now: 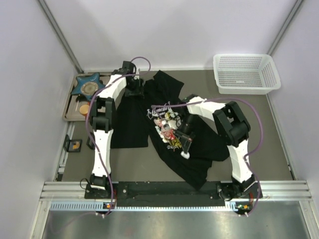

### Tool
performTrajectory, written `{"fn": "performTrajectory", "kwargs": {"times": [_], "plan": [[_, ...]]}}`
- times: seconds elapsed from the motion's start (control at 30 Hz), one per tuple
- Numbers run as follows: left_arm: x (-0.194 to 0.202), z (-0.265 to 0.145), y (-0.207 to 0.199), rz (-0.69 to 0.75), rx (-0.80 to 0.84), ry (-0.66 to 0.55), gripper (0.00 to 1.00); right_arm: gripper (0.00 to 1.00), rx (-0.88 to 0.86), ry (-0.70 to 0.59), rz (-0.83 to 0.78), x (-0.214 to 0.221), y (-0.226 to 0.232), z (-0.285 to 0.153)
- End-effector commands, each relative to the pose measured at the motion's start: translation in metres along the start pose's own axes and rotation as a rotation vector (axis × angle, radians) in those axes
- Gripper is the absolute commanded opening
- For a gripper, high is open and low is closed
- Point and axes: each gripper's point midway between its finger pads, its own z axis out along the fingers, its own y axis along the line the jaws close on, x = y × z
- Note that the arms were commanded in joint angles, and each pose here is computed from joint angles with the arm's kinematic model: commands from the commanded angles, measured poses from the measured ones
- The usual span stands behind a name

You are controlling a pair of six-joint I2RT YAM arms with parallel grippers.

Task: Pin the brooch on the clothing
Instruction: Adjust the clothes at the center of the board.

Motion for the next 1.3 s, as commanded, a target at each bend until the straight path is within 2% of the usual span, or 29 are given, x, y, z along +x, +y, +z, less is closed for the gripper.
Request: {"fn": "performTrajectory", "kwargs": {"times": [0.0,0.03,0.07,0.17,0.23,0.3,0.33,0.43,0.57,0.6,0.63,0.67,0.7,0.73,0.77,0.8,0.83,0.87,0.93,1.0,1.03,1.1,1.27], "plan": [[-0.018,-0.042,-0.011,0.048,0.119,-0.109,0.68,0.00,-0.035,-0.212,-0.070,-0.040,0.022,-0.068],[-0.019,-0.054,-0.014,0.042,0.142,-0.130,0.69,0.00,-0.022,-0.256,-0.079,-0.046,0.022,-0.084],[-0.015,-0.076,-0.012,0.032,0.146,-0.155,0.71,0.00,0.019,-0.367,-0.098,-0.060,0.015,-0.123],[-0.006,-0.104,-0.019,0.034,0.186,-0.206,0.72,0.00,0.104,-0.530,-0.121,-0.087,-0.003,-0.181],[-0.001,-0.116,-0.026,0.031,0.217,-0.228,0.72,0.00,0.200,-0.704,-0.063,-0.114,-0.036,-0.223],[0.021,-0.107,-0.029,-0.005,0.250,-0.176,0.71,0.00,0.225,-0.859,0.040,-0.137,-0.056,-0.254],[0.027,-0.107,-0.032,-0.018,0.267,-0.161,0.71,0.00,0.285,-0.963,0.004,-0.159,-0.069,-0.277],[0.043,-0.102,-0.043,-0.060,0.336,-0.114,0.69,0.00,0.319,-1.103,0.028,-0.194,-0.093,-0.303],[0.012,-0.112,-0.070,-0.051,0.461,-0.248,0.70,0.00,0.282,-1.183,0.105,-0.203,-0.113,-0.316],[-0.011,-0.118,-0.081,-0.043,0.486,-0.335,0.70,0.00,0.268,-1.212,0.124,-0.199,-0.109,-0.326],[-0.023,-0.111,-0.087,-0.035,0.467,-0.371,0.68,0.00,0.267,-1.232,0.135,-0.194,-0.108,-0.333],[-0.046,-0.120,-0.116,0.024,0.480,-0.434,0.67,0.00,0.265,-1.253,0.164,-0.181,-0.116,-0.340],[-0.056,-0.116,-0.128,0.061,0.456,-0.458,0.67,0.00,0.245,-1.270,0.183,-0.173,-0.114,-0.346],[-0.062,-0.082,-0.127,0.049,0.379,-0.448,0.65,0.00,0.256,-1.301,0.167,-0.162,-0.100,-0.362],[-0.087,-0.094,-0.157,0.081,0.392,-0.512,0.65,0.00,0.267,-1.310,0.220,-0.143,-0.112,-0.364],[-0.094,-0.083,-0.164,0.081,0.371,-0.514,0.65,0.00,0.275,-1.322,0.221,-0.132,-0.109,-0.371],[-0.089,-0.041,-0.159,0.060,0.304,-0.469,0.64,0.00,0.299,-1.354,0.208,-0.118,-0.094,-0.386],[-0.107,-0.048,-0.181,0.083,0.307,-0.534,0.64,0.00,0.311,-1.361,0.256,-0.098,-0.102,-0.385],[-0.109,-0.017,-0.193,0.090,0.286,-0.565,0.65,0.00,0.351,-1.405,0.243,-0.075,-0.083,-0.402],[-0.119,-0.009,-0.204,0.087,0.249,-0.622,0.64,0.00,0.373,-1.422,0.299,-0.050,-0.090,-0.402],[-0.115,0.014,-0.202,0.080,0.230,-0.611,0.64,0.00,0.378,-1.430,0.306,-0.043,-0.087,-0.404],[-0.128,0.014,-0.205,0.076,0.194,-0.672,0.63,0.00,0.394,-1.455,0.338,-0.024,-0.084,-0.408],[-0.116,0.043,-0.203,0.088,0.128,-0.666,0.65,0.00,0.386,-1.474,0.398,-0.004,-0.089,-0.406]]}}
